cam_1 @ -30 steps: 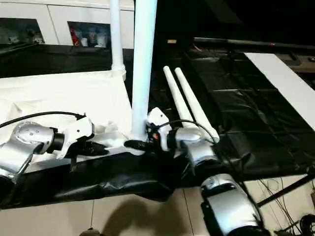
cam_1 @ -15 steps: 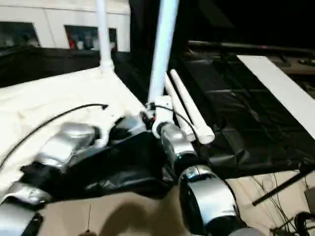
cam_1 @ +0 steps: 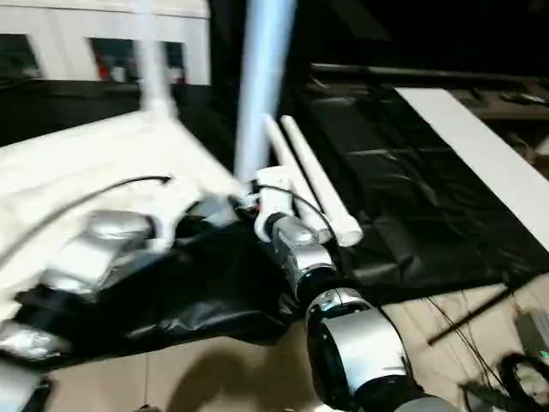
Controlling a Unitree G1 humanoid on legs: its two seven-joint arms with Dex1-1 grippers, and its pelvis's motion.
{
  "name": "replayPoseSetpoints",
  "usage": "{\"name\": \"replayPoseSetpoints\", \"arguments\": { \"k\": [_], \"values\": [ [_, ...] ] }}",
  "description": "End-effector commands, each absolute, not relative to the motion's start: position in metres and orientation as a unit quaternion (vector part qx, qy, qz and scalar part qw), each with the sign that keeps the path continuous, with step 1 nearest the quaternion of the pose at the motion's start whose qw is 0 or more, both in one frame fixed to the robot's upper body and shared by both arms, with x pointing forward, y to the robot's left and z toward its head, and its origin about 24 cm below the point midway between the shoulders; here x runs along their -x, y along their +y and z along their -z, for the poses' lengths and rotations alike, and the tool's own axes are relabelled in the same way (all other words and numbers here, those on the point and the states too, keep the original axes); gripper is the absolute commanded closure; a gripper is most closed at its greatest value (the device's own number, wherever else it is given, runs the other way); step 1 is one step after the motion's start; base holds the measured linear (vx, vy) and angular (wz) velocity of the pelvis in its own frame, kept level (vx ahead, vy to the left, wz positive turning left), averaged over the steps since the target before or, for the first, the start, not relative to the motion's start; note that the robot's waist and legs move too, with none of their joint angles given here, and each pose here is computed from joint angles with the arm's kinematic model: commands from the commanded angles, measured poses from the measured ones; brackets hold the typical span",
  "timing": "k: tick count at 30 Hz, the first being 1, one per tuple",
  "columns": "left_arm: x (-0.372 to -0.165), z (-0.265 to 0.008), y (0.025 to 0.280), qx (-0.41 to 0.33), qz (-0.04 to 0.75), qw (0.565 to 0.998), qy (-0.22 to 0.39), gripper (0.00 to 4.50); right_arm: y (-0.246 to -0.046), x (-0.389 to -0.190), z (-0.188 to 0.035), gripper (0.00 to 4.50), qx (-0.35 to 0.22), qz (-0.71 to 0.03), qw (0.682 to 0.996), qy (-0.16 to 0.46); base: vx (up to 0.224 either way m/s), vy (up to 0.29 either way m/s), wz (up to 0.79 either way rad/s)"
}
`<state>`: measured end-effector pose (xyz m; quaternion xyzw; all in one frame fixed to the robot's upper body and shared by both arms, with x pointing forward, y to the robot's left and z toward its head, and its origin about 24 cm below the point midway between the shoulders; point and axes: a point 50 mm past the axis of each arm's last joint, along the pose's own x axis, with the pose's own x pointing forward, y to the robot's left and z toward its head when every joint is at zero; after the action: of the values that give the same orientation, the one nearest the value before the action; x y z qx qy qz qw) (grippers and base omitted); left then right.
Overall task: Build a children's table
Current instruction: Insert table leg to table base
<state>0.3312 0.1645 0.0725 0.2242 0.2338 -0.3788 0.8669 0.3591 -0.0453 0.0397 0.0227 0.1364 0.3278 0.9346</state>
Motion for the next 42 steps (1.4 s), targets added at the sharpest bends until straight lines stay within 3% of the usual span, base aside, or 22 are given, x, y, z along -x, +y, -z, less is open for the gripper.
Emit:
{"name": "replayPoseSetpoints", "arguments": {
  "k": [1, 9, 12, 14, 19, 20, 37, 40, 42],
  "values": [
    [-0.324, -0.069, 0.164, -0.236, 0.416, 0.847, 0.232, 4.5, -0.045, -0.356, -0.042, 0.6, -0.006, -0.378, 0.917, 0.126, 0.0, 0.0, 0.0],
    [-0.294, -0.072, 0.186, -0.258, 0.546, 0.76, 0.241, 4.5, -0.08, -0.349, -0.046, 0.6, 0.05, -0.505, 0.854, 0.115, 0.0, 0.0, 0.0],
    [-0.29, -0.075, 0.186, -0.239, 0.564, 0.754, 0.238, 4.5, -0.085, -0.346, -0.047, 0.6, 0.058, -0.53, 0.838, 0.115, 0.0, 0.0, 0.0],
    [-0.287, -0.077, 0.186, -0.227, 0.58, 0.744, 0.24, 4.5, -0.091, -0.339, -0.047, 0.6, 0.059, -0.573, 0.809, 0.115, 0.0, 0.0, 0.0],
    [-0.285, -0.078, 0.188, -0.232, 0.587, 0.736, 0.245, 4.5, -0.095, -0.333, -0.047, 0.6, 0.067, -0.606, 0.784, 0.117, 0.0, 0.0, 0.0],
    [-0.284, -0.078, 0.189, -0.231, 0.594, 0.731, 0.246, 4.5, -0.097, -0.331, -0.048, 0.76, 0.068, -0.616, 0.776, 0.117, 0.0, 0.0, 0.0],
    [-0.28, -0.079, 0.189, -0.224, 0.603, 0.725, 0.245, 4.5, -0.091, -0.321, -0.041, 1.78, 0.064, -0.637, 0.759, 0.122, 0.0, 0.0, 0.0],
    [-0.28, -0.078, 0.189, -0.226, 0.599, 0.728, 0.247, 4.5, -0.092, -0.322, -0.039, 1.8, 0.062, -0.626, 0.766, 0.128, 0.0, 0.0, 0.0],
    [-0.289, -0.073, 0.19, -0.242, 0.553, 0.758, 0.244, 4.5, -0.093, -0.329, -0.031, 1.81, 0.061, -0.563, 0.811, 0.146, 0.0, 0.0, 0.0]
  ]
}}
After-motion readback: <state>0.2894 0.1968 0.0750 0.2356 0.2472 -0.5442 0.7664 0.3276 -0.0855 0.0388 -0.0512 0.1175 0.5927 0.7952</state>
